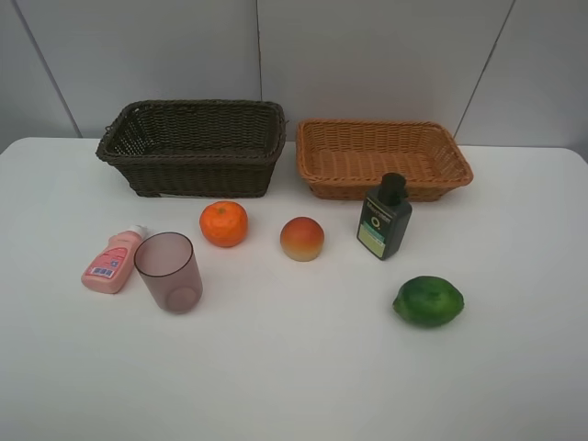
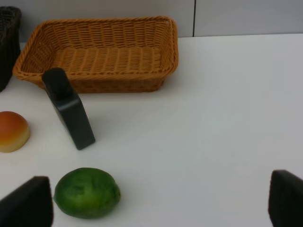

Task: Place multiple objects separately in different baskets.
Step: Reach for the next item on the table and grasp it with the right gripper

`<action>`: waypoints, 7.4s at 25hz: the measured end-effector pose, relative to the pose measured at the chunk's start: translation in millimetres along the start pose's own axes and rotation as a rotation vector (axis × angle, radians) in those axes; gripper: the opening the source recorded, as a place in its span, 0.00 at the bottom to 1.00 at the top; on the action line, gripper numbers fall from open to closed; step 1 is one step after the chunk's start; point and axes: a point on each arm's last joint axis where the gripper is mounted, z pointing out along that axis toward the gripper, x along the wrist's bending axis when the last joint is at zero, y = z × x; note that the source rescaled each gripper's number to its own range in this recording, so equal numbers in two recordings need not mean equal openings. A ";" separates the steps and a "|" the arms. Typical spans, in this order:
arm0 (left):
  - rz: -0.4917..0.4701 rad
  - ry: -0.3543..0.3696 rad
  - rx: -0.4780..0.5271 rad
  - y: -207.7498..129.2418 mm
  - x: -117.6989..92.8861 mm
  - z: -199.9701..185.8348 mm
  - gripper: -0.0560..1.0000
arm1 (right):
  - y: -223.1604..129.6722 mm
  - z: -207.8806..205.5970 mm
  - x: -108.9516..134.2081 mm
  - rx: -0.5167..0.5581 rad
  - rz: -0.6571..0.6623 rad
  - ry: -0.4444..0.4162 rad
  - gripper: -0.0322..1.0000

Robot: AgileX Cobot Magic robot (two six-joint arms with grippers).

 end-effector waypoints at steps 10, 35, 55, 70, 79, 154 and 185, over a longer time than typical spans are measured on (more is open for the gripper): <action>0.000 0.000 0.000 0.0 0.0 0.0 0.99 | 0.0 0.0 0.0 0.000 0.000 0.000 1.00; 0.000 0.000 0.000 0.0 0.0 0.0 0.99 | 0.0 0.0 0.0 0.000 0.000 0.000 1.00; 0.000 0.000 0.000 0.0 0.0 0.0 0.99 | 0.0 0.0 -0.6 0.000 0.012 -0.007 1.00; 0.000 0.000 0.000 0.0 0.0 0.0 0.99 | 97.6 35.8 4.7 0.090 -0.031 0.011 1.00; 0.000 0.000 0.000 0.0 0.0 0.0 0.99 | 155.0 100.3 31.4 0.260 -0.125 0.134 1.00; 0.000 0.000 -0.003 0.3 0.0 0.0 0.99 | 53.1 368.2 169.7 0.962 -0.679 0.129 1.00; 0.000 0.000 -0.003 0.3 0.0 0.0 0.99 | 43.3 377.3 172.2 0.966 -0.684 0.139 0.03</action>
